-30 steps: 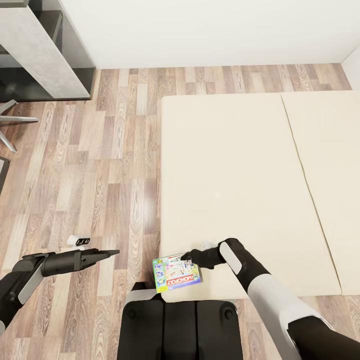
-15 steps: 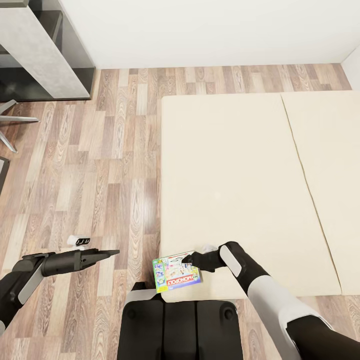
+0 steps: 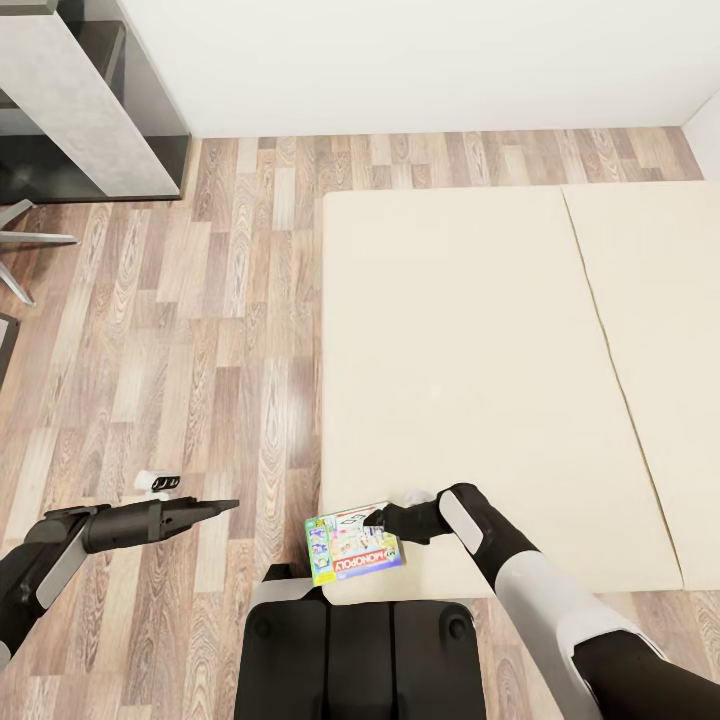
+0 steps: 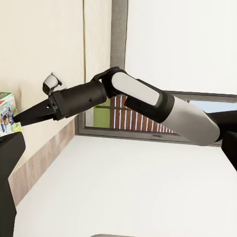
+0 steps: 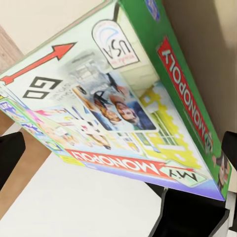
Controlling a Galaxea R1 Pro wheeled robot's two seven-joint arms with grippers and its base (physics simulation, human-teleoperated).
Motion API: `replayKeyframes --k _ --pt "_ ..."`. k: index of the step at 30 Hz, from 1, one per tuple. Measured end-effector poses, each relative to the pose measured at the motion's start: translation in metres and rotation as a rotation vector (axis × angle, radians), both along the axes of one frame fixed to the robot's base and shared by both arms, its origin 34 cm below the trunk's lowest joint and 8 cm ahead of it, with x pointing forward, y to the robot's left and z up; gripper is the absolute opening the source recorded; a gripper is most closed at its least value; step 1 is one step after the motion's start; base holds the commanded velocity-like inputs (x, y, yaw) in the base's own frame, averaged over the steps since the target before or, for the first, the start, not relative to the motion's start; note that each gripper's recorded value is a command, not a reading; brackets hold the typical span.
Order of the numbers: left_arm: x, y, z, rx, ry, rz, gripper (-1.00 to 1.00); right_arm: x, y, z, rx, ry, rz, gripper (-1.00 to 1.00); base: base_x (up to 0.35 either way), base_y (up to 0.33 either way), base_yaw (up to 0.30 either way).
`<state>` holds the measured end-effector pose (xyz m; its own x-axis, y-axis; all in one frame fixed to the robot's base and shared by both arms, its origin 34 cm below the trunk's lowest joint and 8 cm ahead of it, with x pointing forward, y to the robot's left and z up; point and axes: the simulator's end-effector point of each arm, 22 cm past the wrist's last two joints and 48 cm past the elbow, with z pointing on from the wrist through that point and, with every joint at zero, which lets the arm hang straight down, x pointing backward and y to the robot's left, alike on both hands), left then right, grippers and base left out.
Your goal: Put all the toys in the child's room - the three board games (two on the bed and one on the table), the two jigsaw puzzles on the table, and the tennis ball on the table - inside the toy box on the table in the child's room.
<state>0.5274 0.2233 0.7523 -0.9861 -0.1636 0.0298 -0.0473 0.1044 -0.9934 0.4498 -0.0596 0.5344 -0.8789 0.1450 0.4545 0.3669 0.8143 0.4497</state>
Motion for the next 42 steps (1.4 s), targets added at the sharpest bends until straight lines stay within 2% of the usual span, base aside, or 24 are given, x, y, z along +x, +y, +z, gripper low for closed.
replayKeyframes --k 42 --pt "0.0002 0.0002 0.0000 0.000 0.000 0.001 1.00 0.0001 0.0018 0.0004 0.002 0.000 0.000 1.00 0.000 0.034 0.000"
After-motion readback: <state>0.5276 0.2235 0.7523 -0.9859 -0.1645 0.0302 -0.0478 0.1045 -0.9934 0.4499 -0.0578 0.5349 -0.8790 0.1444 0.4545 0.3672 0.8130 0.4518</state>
